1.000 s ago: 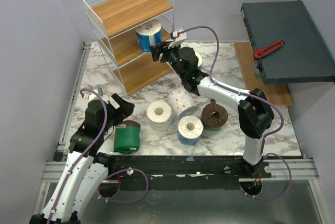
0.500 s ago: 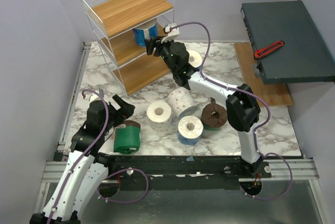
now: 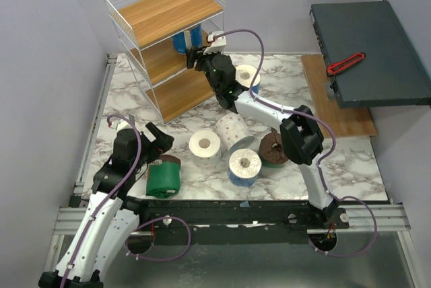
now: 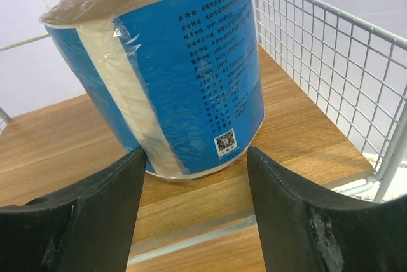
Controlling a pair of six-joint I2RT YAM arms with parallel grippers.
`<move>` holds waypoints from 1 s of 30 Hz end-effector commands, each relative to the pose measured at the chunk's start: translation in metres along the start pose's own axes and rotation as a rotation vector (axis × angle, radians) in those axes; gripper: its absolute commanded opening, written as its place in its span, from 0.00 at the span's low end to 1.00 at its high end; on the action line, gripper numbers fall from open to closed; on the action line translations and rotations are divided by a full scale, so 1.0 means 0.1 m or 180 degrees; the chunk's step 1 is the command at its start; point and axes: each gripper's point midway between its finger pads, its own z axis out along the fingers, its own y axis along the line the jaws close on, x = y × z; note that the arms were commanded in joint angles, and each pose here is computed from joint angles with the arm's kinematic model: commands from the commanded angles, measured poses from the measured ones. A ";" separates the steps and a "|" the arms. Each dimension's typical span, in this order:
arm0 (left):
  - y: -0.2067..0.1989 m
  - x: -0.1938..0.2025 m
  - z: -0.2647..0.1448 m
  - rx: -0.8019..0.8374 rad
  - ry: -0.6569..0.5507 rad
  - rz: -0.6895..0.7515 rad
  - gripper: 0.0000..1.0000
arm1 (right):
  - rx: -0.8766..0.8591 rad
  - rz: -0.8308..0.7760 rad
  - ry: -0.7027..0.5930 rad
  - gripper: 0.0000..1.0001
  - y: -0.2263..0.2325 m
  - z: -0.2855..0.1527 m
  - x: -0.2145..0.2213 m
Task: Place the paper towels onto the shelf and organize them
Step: Adjust the paper towel on the shelf.
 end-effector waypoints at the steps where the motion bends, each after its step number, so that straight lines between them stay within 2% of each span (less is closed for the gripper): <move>1: 0.02 -0.01 0.03 -0.0013 -0.0044 0.0041 0.94 | 0.0201 -0.0049 -0.0071 0.69 -0.11 0.10 0.06; 11: 0.02 0.01 0.04 -0.0014 -0.0011 0.0042 0.94 | 0.0056 0.0171 -0.0303 0.81 -0.08 -0.12 -0.12; 16: 0.01 0.03 0.06 0.0023 0.0020 0.0010 0.94 | -0.0067 0.0267 -0.0402 0.81 -0.03 -0.21 -0.21; 25: 0.00 0.03 0.02 0.0051 -0.0014 0.0009 0.93 | -0.0221 0.0200 -0.0442 0.79 0.13 -0.12 -0.20; 30: 0.00 0.02 0.02 0.0054 -0.0016 0.0012 0.92 | -0.0194 0.0142 -0.0430 0.81 0.19 -0.03 -0.15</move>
